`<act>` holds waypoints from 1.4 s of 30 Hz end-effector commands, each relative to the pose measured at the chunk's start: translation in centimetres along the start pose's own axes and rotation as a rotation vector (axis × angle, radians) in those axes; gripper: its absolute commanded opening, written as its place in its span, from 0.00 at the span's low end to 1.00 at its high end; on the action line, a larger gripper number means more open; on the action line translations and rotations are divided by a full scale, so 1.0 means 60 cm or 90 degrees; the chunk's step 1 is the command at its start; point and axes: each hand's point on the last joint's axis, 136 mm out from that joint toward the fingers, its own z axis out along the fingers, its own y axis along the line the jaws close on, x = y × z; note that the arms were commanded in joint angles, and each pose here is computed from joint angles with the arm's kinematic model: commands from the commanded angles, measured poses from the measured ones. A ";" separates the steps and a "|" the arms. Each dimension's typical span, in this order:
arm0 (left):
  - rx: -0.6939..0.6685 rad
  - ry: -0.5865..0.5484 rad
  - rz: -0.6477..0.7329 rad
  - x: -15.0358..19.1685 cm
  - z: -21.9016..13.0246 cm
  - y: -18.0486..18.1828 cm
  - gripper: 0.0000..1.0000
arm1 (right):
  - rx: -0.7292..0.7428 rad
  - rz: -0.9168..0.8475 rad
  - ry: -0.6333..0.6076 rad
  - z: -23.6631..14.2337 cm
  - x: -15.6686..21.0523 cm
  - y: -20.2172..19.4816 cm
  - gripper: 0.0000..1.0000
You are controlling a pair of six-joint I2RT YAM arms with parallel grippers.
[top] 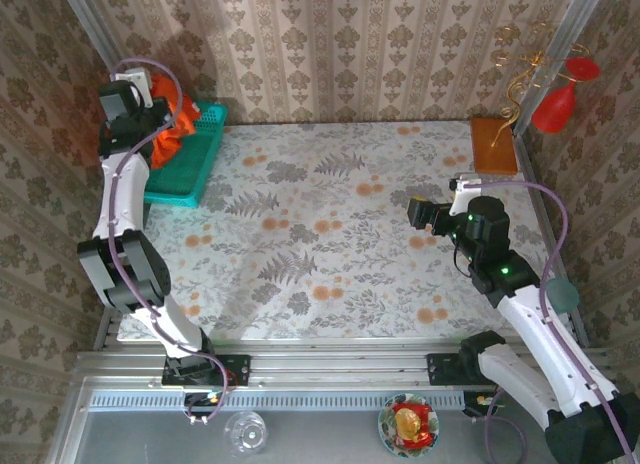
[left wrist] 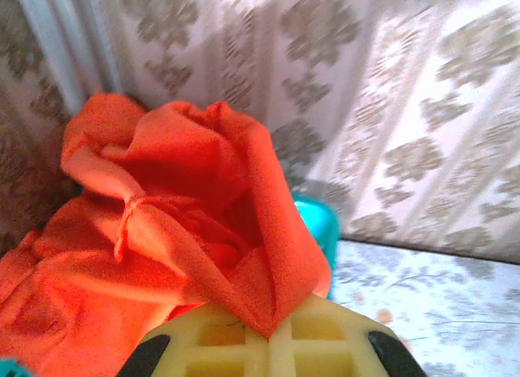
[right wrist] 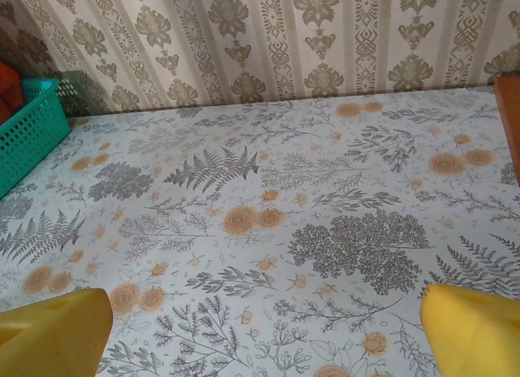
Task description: Fold the inside-out t-shirt
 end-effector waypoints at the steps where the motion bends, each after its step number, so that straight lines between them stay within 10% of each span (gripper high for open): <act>1: 0.101 -0.052 0.020 -0.050 -0.055 -0.080 0.00 | 0.008 0.016 -0.017 -0.017 -0.011 -0.001 0.98; 17: 0.383 -0.221 0.067 -0.163 -0.327 -0.359 0.00 | -0.044 0.054 -0.066 -0.054 -0.064 0.037 1.00; 30: 0.550 -0.001 0.102 0.116 -0.307 -0.576 0.00 | -0.017 0.131 -0.009 -0.042 -0.022 0.027 0.91; 36: 0.617 0.123 0.169 0.245 -0.331 -0.678 0.58 | 0.016 0.149 0.063 -0.029 0.014 0.018 0.89; 42: 0.509 0.167 0.179 0.291 -0.332 -0.634 0.73 | -0.047 0.165 0.181 0.006 0.056 0.065 0.86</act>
